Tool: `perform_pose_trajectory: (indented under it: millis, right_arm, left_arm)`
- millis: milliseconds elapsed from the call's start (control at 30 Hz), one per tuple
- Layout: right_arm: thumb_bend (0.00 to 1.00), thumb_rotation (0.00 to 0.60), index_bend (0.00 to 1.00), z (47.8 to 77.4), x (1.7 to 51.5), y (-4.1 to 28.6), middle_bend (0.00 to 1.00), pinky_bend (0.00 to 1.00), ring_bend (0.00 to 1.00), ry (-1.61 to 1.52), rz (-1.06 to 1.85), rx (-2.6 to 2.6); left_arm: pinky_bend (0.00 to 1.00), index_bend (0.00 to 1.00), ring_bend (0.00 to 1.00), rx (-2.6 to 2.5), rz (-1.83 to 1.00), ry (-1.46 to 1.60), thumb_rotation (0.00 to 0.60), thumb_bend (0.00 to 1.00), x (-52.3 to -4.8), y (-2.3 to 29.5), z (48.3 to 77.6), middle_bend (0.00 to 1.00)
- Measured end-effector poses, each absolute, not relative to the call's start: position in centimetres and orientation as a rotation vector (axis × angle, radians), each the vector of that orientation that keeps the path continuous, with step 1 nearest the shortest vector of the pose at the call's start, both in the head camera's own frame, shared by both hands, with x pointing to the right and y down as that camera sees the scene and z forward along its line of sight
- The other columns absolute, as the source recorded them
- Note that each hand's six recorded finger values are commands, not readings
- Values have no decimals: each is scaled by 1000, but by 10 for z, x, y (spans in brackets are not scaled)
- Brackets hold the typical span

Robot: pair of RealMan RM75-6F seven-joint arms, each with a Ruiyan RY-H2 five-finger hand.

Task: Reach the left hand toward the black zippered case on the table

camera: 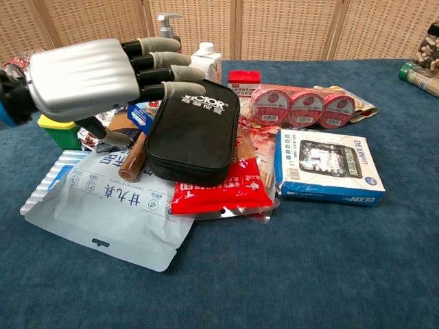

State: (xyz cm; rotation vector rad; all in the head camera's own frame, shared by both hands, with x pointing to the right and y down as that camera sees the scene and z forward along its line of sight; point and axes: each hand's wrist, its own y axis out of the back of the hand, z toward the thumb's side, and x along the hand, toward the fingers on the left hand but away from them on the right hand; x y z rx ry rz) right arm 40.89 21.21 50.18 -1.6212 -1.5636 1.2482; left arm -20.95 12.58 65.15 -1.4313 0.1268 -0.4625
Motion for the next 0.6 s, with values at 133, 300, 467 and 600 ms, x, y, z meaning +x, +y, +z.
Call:
perform_pose_trajectory:
  millis: [133, 300, 467, 600]
  right_arm:
    - [0, 600, 0, 499, 411, 212, 0, 0, 0, -1579, 1241, -1624]
    - [0, 600, 0, 495, 415, 212, 0, 0, 0, -1601, 1228, -1626]
    - [0, 600, 0, 491, 416, 212, 0, 0, 0, -1613, 1212, -1618]
    - [0, 600, 0, 488, 417, 212, 0, 0, 0, -1625, 1200, -1614]
  left_arm:
    - [0, 0, 0, -1426, -447, 121, 600, 0, -195, 127, 659, 0]
    - [63, 0, 0, -1422, -413, 118, 600, 0, -184, 130, 663, 0]
    - [201, 49, 0, -1409, -376, 77, 600, 0, -174, 135, 672, 0]
    - [493, 396, 134, -1400, -333, 68, 600, 0, -166, 141, 675, 105]
